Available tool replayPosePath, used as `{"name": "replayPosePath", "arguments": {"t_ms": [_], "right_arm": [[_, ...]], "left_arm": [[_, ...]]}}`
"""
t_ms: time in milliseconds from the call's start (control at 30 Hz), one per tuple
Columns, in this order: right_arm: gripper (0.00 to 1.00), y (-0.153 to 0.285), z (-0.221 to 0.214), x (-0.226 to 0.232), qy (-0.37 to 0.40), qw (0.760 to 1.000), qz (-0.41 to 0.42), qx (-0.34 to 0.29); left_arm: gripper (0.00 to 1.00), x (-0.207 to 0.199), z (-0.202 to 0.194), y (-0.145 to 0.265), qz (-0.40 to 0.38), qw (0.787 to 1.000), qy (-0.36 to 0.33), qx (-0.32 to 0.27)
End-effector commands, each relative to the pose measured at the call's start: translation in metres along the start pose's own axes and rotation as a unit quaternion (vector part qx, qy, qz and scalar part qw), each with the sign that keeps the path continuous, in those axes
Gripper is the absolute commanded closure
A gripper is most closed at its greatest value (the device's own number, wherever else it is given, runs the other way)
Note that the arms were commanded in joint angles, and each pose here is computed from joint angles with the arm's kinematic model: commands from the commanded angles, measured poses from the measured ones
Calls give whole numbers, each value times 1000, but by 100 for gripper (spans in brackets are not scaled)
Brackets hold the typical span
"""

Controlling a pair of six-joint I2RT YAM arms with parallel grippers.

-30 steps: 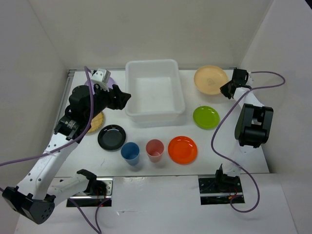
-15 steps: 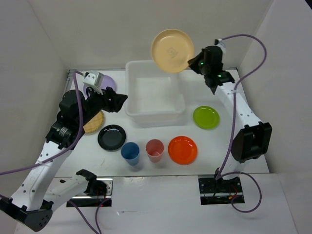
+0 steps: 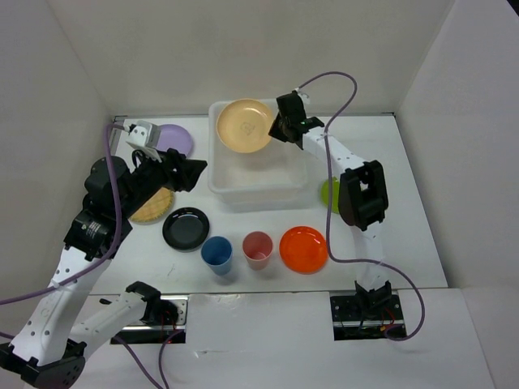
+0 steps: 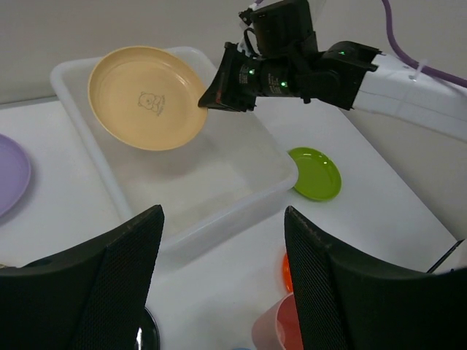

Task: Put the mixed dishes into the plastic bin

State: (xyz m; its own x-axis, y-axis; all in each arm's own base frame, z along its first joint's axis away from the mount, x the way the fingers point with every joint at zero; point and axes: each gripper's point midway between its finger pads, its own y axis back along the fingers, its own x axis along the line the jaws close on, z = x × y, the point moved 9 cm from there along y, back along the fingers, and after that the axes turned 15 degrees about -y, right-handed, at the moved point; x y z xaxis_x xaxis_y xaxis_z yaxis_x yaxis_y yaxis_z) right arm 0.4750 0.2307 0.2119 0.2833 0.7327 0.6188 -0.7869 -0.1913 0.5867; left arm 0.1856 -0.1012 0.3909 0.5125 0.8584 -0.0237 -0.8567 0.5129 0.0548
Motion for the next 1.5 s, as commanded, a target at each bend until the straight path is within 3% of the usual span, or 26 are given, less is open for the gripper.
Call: {"name": "replayPosePath", "arguments": {"t_ms": [0,367,467,567,700,800,900,1100,1133,1167,1233,1267,1300,1467], "right_arm": [[100,-2,11,22,12,999,1,-41],[100,-46,-10,1,33,997,-67,-32],[95,-53,-14,-6,41,996,-80,-28],[86,-56,-15,-7,47,995,-88,-28],[65,-52,-10,-2,51,995,-85,-30],[54,-44,-2,9,52,995,-73,-32],[47,-16,18,29,50,996,-50,-48],[34,116,77,73,34,992,24,-118],[32,116,70,55,33,994,3,-107],[31,161,84,57,15,992,38,-122],[30,164,88,16,-20,993,22,-114],[30,200,106,9,-43,987,56,-142],[30,207,106,-2,-57,986,59,-144],[28,220,81,-57,-61,989,20,-135]], "left_arm": [[26,0,12,5,5,1000,8,-19],[21,-2,5,4,-4,1000,10,-4],[20,-2,5,4,-4,1000,10,-4],[20,-2,5,4,-4,1000,10,-4],[20,-3,4,4,-9,1000,10,-4],[20,-2,4,4,-9,1000,5,-4],[20,-3,8,4,-13,1000,1,-4],[19,-1,4,-5,-13,1000,4,14],[19,-1,4,-5,-13,1000,4,14],[19,0,2,-8,-13,1000,5,20],[18,0,2,-11,-13,1000,5,20],[18,0,3,-12,-13,1000,4,15],[18,3,-5,-20,0,999,11,32],[18,44,-10,-42,170,979,94,61]]}}
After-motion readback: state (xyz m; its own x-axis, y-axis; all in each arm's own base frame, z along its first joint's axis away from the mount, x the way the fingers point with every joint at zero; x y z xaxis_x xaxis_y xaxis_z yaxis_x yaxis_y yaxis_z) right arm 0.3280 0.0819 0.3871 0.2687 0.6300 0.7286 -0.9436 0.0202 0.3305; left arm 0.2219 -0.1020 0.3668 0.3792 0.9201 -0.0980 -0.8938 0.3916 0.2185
